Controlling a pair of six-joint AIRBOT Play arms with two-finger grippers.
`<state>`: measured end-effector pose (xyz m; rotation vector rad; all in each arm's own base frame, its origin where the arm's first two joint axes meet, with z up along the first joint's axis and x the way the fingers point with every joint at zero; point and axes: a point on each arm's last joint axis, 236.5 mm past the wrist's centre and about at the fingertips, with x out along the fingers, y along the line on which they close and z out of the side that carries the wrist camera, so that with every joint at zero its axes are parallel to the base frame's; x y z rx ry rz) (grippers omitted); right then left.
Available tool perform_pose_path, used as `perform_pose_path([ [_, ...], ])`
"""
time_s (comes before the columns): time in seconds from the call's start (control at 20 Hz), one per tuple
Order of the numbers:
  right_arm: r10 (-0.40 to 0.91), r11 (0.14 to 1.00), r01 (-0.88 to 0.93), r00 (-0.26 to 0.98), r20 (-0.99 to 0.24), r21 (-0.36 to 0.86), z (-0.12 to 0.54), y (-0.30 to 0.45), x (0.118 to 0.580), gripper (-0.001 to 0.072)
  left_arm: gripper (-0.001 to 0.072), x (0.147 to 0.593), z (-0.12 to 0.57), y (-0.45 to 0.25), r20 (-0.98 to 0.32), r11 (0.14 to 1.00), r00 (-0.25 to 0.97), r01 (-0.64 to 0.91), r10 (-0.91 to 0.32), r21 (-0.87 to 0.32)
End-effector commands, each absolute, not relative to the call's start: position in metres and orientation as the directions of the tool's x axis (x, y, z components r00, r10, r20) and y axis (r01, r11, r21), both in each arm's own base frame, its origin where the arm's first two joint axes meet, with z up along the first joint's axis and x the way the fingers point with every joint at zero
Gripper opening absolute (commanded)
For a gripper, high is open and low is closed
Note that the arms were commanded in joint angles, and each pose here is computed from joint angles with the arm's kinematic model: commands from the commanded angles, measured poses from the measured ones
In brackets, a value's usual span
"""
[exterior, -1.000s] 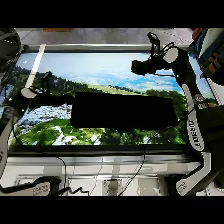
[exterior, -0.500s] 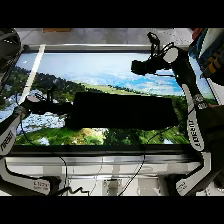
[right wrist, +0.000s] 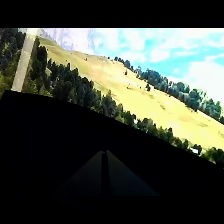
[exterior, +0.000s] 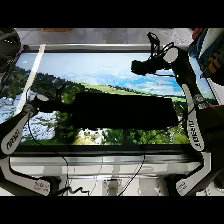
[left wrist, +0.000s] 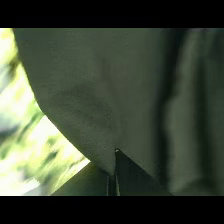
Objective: Fold the clothes and pants, and hang the long-sleeved shirts on hangers.
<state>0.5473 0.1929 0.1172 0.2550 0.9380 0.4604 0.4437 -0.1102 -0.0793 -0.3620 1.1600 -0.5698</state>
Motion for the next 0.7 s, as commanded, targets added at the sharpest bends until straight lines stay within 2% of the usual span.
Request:
perform_pose_path([
  [0.0, 0.473, 0.881, -0.267, 0.505, -0.722, 0.390, 0.116, 0.190, 0.547, 0.0013, 0.0008, 0.445, -0.023, -0.108, -0.760, 0.800, 0.261, 0.293, -0.594, -0.525],
  [0.2, 0.440, 0.898, -0.262, 0.473, -0.764, 0.354, 0.106, 0.182, 0.540, 0.0013, 0.0007, 0.438, 0.059, -0.090, -0.821, 0.855, 0.290, 0.340, -0.492, -0.392],
  [0.4, 0.408, 0.910, -0.257, 0.428, -0.806, 0.325, 0.093, 0.175, 0.530, 0.0013, 0.0007, 0.417, 0.113, -0.097, -0.809, 0.844, 0.310, 0.384, -0.499, -0.374],
  [0.65, 0.395, 0.915, -0.231, 0.354, -0.848, 0.330, 0.060, 0.173, 0.517, 0.0013, 0.0008, 0.402, 0.129, -0.103, -0.807, 0.833, 0.307, 0.416, -0.505, -0.364],
])
